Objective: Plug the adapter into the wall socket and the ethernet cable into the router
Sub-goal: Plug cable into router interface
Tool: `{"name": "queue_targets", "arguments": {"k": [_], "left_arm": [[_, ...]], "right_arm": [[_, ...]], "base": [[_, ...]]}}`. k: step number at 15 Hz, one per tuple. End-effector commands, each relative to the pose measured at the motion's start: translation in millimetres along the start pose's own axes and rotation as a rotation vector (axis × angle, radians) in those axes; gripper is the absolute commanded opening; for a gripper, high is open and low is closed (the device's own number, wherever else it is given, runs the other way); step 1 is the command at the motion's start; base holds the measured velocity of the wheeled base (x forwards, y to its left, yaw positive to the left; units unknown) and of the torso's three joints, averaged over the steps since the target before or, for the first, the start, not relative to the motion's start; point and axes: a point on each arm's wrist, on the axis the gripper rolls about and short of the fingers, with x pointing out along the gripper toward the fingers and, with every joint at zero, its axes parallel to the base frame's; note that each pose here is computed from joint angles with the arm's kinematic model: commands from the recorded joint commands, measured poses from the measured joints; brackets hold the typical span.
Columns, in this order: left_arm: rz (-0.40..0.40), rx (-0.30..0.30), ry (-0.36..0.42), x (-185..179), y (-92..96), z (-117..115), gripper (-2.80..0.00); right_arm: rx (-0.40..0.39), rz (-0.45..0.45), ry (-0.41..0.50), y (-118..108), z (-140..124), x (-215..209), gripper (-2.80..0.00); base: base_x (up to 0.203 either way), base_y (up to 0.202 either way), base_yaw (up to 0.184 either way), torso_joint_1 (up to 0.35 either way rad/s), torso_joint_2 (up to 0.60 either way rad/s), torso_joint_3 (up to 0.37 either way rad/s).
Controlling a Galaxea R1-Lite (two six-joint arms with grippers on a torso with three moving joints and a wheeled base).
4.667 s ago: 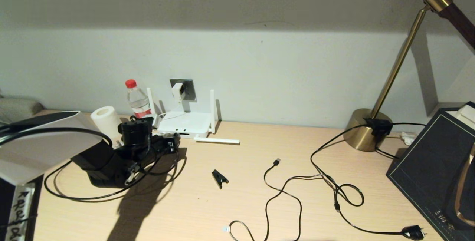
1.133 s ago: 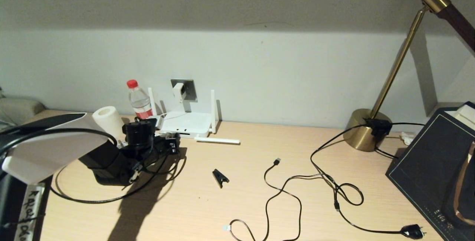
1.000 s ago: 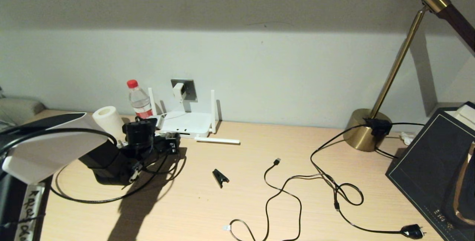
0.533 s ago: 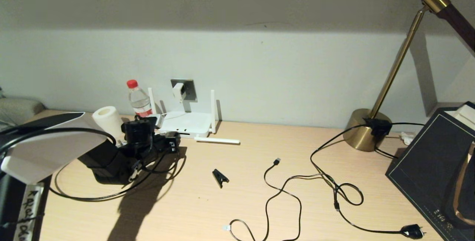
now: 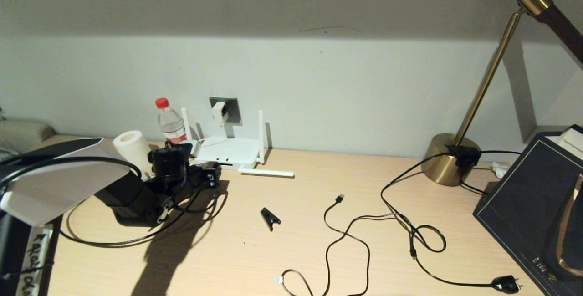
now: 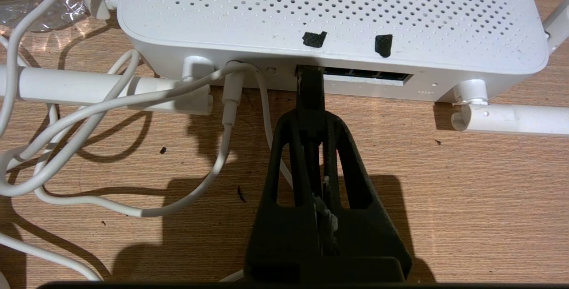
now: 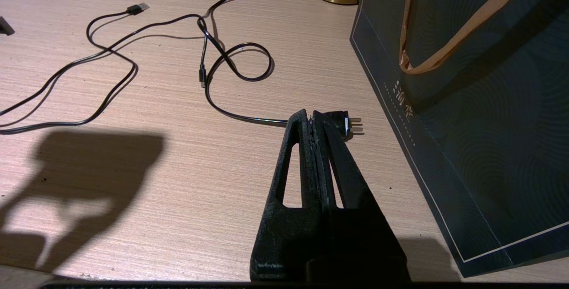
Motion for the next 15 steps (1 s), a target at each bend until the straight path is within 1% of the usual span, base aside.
{"name": "queue_targets", "arguments": {"k": [1, 2, 9, 15], "left_arm": [[0.0, -0.001, 0.001, 1.4, 0.4, -2.1, -2.8], [0.002, -0.002, 0.009, 2.6, 0.9, -5.1, -2.8], [-0.004, 0.001, 0.01, 6.0, 1.0, -6.7, -2.8], [-0.017, 0.001, 0.001, 4.9, 1.9, -3.2, -2.8]], "right_arm": [[0.0, 0.001, 0.003, 0.0, -0.3, 0.2, -2.8], [0.0, 0.001, 0.003, 0.0, -0.3, 0.2, -2.8], [0.0, 0.001, 0.003, 0.0, -0.1, 0.1, -2.8], [0.0, 0.001, 0.003, 0.0, -0.3, 0.2, -2.8]], "base": [[0.0, 0.0, 0.0, 0.0, 0.0, 0.0], [0.0, 0.0, 0.0, 0.0, 0.0, 0.0], [0.0, 0.0, 0.0, 0.0, 0.0, 0.0], [0.0, 0.0, 0.0, 0.0, 0.0, 0.0]]}}
